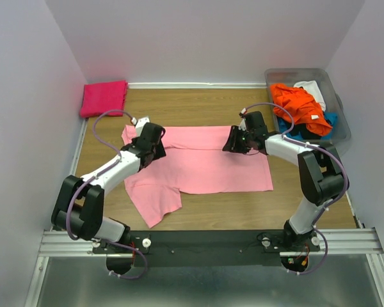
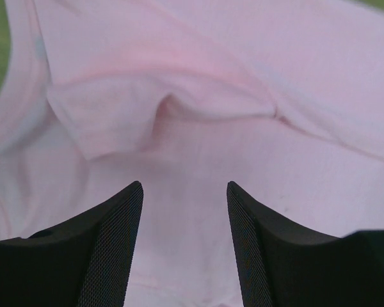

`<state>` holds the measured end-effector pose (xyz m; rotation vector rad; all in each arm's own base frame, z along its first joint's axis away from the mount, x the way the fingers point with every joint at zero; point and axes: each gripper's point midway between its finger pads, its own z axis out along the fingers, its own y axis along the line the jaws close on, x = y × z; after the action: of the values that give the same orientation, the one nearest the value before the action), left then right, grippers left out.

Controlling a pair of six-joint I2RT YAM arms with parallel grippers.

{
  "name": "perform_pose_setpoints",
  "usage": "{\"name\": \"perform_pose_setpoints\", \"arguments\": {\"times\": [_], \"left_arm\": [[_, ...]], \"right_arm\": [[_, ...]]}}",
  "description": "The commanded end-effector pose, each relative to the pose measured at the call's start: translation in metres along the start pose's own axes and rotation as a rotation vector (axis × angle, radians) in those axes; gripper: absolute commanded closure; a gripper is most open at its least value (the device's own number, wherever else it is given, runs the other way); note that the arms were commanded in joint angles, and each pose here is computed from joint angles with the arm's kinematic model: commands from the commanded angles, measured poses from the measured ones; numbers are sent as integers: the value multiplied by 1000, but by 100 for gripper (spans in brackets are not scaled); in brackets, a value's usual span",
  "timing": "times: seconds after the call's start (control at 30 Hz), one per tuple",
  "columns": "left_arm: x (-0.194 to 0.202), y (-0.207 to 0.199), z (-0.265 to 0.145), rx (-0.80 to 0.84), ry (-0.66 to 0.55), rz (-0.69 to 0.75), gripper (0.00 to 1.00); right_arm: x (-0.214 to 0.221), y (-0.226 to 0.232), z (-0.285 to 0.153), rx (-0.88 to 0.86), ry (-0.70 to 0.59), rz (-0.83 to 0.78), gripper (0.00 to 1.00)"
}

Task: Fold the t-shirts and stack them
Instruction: Fold the tshirt

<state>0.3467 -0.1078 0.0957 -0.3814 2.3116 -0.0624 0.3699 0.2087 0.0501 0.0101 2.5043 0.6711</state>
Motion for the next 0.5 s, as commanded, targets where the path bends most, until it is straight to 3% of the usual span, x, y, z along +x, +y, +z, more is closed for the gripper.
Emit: {"name": "perform_pose_setpoints", "arguments": {"times": [0.0,0.2,0.47], "left_arm": [[25,-10,2,68,40,-172,36],[29,-4,12,81,-44,-370,20],[11,10,29,30,-135,-442,20]], "right_arm": [[1,4,-3,-23,15,-12,53],[3,6,-1,-34,28,-12,53],[3,4,-8,-23,9,-20,53]]}}
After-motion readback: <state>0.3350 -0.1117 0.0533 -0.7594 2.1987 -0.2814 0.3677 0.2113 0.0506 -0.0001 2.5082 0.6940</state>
